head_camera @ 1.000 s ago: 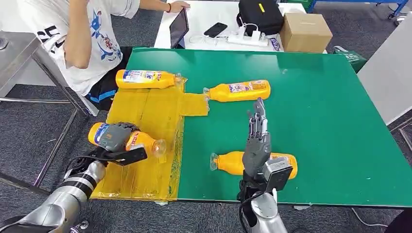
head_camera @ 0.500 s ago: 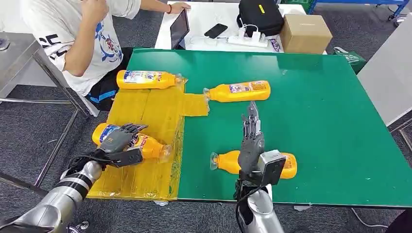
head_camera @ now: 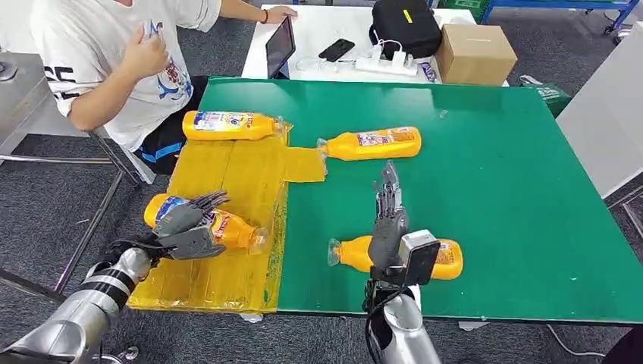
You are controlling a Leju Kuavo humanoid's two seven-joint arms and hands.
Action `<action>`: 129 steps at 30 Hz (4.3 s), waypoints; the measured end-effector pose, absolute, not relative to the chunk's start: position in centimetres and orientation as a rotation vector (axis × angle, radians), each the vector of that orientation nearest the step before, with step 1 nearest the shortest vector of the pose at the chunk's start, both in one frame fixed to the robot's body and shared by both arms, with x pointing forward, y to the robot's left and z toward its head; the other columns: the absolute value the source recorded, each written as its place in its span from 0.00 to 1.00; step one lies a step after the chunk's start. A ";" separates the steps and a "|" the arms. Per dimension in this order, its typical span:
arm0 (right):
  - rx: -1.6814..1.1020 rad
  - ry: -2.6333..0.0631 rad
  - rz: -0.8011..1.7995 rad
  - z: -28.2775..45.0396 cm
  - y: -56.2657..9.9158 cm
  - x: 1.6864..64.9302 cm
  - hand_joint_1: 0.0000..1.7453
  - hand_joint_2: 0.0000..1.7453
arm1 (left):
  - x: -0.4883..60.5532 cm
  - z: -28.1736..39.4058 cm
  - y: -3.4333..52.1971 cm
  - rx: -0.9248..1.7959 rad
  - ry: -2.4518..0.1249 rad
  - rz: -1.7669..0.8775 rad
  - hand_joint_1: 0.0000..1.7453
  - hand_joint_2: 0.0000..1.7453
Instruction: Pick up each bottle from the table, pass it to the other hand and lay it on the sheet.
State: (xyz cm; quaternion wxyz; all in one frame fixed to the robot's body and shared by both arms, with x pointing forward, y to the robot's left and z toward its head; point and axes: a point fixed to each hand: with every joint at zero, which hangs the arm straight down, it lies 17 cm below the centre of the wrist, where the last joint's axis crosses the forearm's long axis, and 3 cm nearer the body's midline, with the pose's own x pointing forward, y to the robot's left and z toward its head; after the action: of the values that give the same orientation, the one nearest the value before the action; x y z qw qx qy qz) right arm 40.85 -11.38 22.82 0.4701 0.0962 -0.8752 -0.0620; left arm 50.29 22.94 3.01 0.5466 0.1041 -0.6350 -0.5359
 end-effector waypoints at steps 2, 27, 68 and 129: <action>0.238 -2.140 -0.154 22.7 -11.3 41.0 0.00 0.00 | 50.0 3.4 22.7 0.184 -1.520 -1.228 0.00 0.00; -0.113 -2.001 0.497 17.0 -6.9 41.7 0.00 1.00 | 51.0 22.2 29.8 0.652 -2.116 0.047 0.00 1.00; -0.461 -1.338 1.200 3.4 -25.3 43.8 0.00 1.00 | 47.4 13.4 24.8 0.394 -1.947 0.008 0.00 1.00; -0.559 -1.976 0.744 16.7 -17.6 45.2 1.00 1.00 | 47.7 10.3 18.9 0.062 -1.804 0.083 0.00 1.00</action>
State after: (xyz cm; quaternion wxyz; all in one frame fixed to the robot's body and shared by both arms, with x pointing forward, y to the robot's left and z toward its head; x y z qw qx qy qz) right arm 45.20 -17.63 16.71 0.4609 -0.2271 -0.8029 0.3023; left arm 47.75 18.85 10.29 0.6190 0.0271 -0.7841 0.0360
